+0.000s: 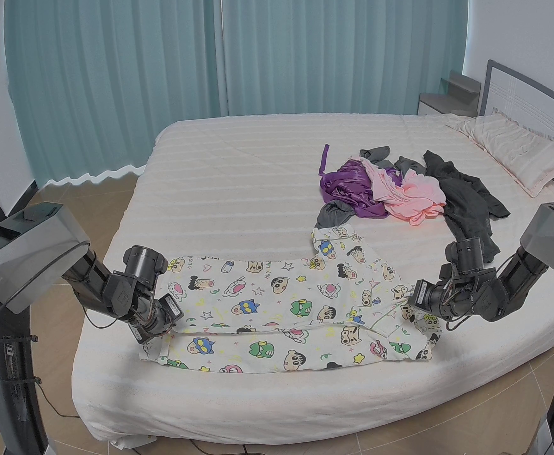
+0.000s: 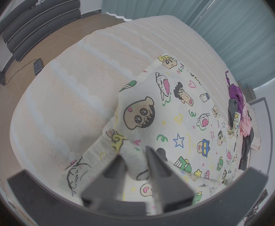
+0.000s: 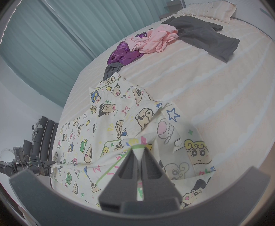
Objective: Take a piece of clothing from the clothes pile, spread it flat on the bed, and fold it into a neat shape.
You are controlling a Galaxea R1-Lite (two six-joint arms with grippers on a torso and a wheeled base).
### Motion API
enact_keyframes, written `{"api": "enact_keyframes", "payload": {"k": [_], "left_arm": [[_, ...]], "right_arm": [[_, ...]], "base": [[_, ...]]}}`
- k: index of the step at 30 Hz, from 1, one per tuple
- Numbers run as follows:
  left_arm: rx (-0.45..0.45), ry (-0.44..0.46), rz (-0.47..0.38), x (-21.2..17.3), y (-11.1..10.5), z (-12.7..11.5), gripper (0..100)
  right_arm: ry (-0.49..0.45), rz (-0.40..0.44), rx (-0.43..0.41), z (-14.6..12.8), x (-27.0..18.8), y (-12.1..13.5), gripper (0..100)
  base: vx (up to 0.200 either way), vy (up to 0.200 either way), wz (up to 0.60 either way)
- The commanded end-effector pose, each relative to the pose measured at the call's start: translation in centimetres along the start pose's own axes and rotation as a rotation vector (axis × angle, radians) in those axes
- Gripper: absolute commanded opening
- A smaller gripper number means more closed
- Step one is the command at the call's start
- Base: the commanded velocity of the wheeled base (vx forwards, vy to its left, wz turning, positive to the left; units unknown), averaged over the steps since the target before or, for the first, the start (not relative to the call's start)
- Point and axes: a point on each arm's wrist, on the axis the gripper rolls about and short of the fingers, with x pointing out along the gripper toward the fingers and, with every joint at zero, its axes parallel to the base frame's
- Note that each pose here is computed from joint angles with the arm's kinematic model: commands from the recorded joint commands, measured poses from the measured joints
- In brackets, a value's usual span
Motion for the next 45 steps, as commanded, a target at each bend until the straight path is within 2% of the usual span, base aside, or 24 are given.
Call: {"api": "enact_keyframes", "payload": {"k": [1, 5, 9, 10, 11, 14, 15, 16, 17, 19, 22, 23, 26, 27, 34, 41, 45], "left_arm": [[-0.001, -0.001, 0.0, 0.2, -0.5, 0.4, 100], [-0.004, -0.007, 0.02, 0.3, -0.6, 0.6, 100], [-0.055, -0.031, 0.027, -0.2, -0.2, 1.4, 100], [-0.055, -0.031, 0.027, -0.2, -0.2, 1.4, 100], [-0.081, -0.042, 0.017, -1.0, 0.2, 2.1, 100], [-0.108, -0.04, 0.009, -2.5, 1.4, 2.5, 100], [-0.109, -0.037, 0.008, -2.5, 1.5, 2.5, 100], [-0.127, -0.006, -0.029, -3.9, 2.2, 2.6, 100], [-0.127, -0.006, -0.029, -3.9, 2.2, 2.6, 100], [-0.183, 0.039, -0.085, -6.0, 4.1, 3.2, 100], [-0.212, 0.07, -0.108, -7.0, 5.3, 3.0, 100], [-0.23, 0.113, -0.124, -7.8, 6.4, 2.3, 100], [-0.237, 0.166, -0.154, -8.6, 7.2, 1.1, 100], [-0.236, 0.204, -0.183, -9.2, 7.8, 0.0, 100], [-0.242, 0.248, -0.274, -9.5, 8.1, -1.6, 100], [-0.219, 0.244, -0.284, -9.4, 8.3, -2.5, 100], [-0.216, 0.236, -0.292, -9.3, 8.4, -2.6, 100]], "right_arm": [[0.011, -0.005, 0.002, -0.3, 0.5, -0.1, 100], [0.02, -0.011, 0.008, -0.6, 0.5, -0.3, 100], [-0.03, -0.03, 0.106, 0.3, -0.6, -0.4, 100], [-0.03, -0.03, 0.106, 0.3, -0.6, -0.4, 100], [-0.068, -0.037, 0.178, 0.9, -1.3, -0.1, 100], [-0.109, -0.029, 0.307, 1.2, -2.7, 0.7, 100], [-0.109, -0.029, 0.312, 1.2, -2.8, 0.8, 100], [-0.103, -0.003, 0.381, 0.6, -3.9, 1.7, 100], [-0.103, -0.003, 0.381, 0.6, -3.9, 1.7, 100], [-0.062, 0.02, 0.447, -1.0, -5.0, 2.9, 100], [-0.014, 0.015, 0.452, -2.7, -4.9, 3.7, 100], [0.016, -0.011, 0.443, -4.0, -4.2, 3.9, 100], [0.019, -0.05, 0.441, -4.7, -3.0, 3.7, 100], [-0.002, -0.072, 0.443, -4.9, -1.8, 3.3, 100], [-0.069, -0.109, 0.445, -5.0, -0.3, 2.5, 100], [-0.071, -0.121, 0.452, -5.0, 0.0, 2.0, 100], [-0.098, -0.094, 0.45, -4.6, 0.1, 2.2, 100]], "base": [[0.0, 0.0, 0.0], [0.0, 0.0, 0.0], [0.0, 0.0, 0.0], [0.0, 0.0, 0.0], [0.0, 0.0, 0.0], [0.0, 0.0, 0.0], [0.0, 0.0, 0.0], [0.0, 0.0, 0.0], [0.0, 0.0, 0.0], [0.0, 0.0, 0.0], [0.0, 0.0, 0.0], [0.0, 0.0, 0.0], [0.0, 0.0, 0.0], [0.0, 0.0, 0.0], [0.0, 0.0, 0.0], [0.0, 0.0, 0.0], [0.0, 0.0, 0.0]]}}
